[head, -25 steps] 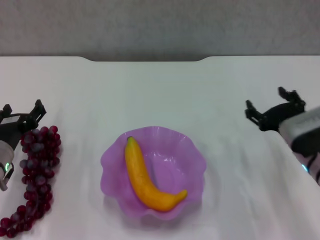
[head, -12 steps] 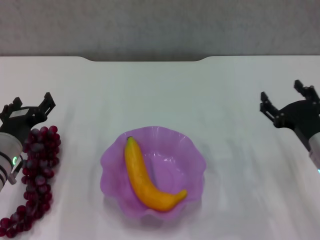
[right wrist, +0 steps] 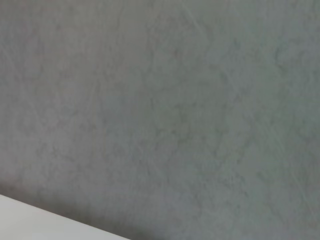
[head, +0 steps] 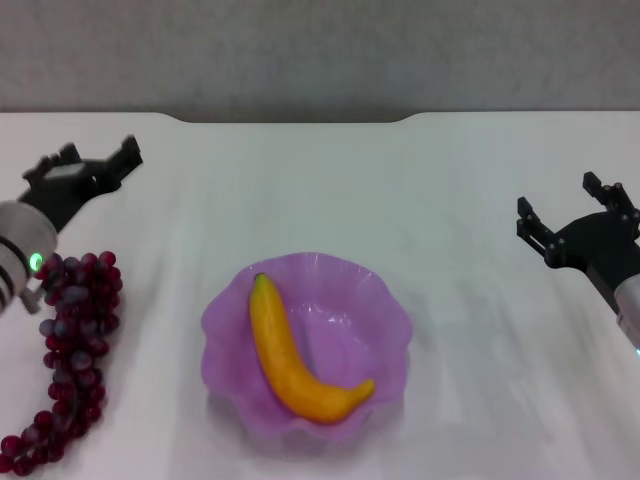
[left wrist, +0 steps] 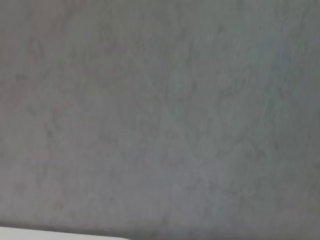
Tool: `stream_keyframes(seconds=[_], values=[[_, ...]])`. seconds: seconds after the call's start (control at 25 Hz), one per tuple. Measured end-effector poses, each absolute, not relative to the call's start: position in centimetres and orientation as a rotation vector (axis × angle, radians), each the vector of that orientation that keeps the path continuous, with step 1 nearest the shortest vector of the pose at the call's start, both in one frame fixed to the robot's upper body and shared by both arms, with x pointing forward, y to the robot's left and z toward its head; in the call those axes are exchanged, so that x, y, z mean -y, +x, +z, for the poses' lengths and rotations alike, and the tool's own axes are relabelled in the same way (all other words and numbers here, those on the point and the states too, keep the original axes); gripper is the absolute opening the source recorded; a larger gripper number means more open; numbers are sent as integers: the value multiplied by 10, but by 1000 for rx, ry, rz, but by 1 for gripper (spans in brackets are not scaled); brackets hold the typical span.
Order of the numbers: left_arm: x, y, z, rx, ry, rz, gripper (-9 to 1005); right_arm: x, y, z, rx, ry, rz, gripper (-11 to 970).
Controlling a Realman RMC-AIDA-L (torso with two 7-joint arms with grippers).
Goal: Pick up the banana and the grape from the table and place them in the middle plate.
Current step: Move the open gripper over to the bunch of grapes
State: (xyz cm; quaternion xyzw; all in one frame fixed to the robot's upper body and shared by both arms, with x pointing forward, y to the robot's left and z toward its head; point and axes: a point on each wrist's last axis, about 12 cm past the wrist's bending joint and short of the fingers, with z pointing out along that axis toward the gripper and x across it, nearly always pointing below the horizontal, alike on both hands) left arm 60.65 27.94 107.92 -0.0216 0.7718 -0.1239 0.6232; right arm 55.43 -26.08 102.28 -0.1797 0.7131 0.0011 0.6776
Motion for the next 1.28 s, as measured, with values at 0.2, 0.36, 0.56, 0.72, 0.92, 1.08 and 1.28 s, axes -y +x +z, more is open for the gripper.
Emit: stream_keyframes(seconds=[0.2,0.36,0.56,0.72,0.92,1.08,1.28], values=[[-289,600,1118,-1866,-15,-178,884,261,554,1022,-1613,-408,4,883],[-288,596,1139,-1983,20,-86,884,261,553,1020,-1620,-404,8,883],[-284,595,1149,-2201,103,-50,885,259,552,1019,-1627,-410,27,883],[-280,594,1162,-2309,175,-23,885,260,552,1018,-1634,-411,24,883],[-283,587,1174,-2399,225,35,885,260,552,1018,-1635,-412,24,883],[-283,583,1174,-2444,257,51,885,260,552,1018,-1634,-411,23,883],[-280,588,1160,-2510,296,67,885,260,553,1019,-1634,-412,24,883]])
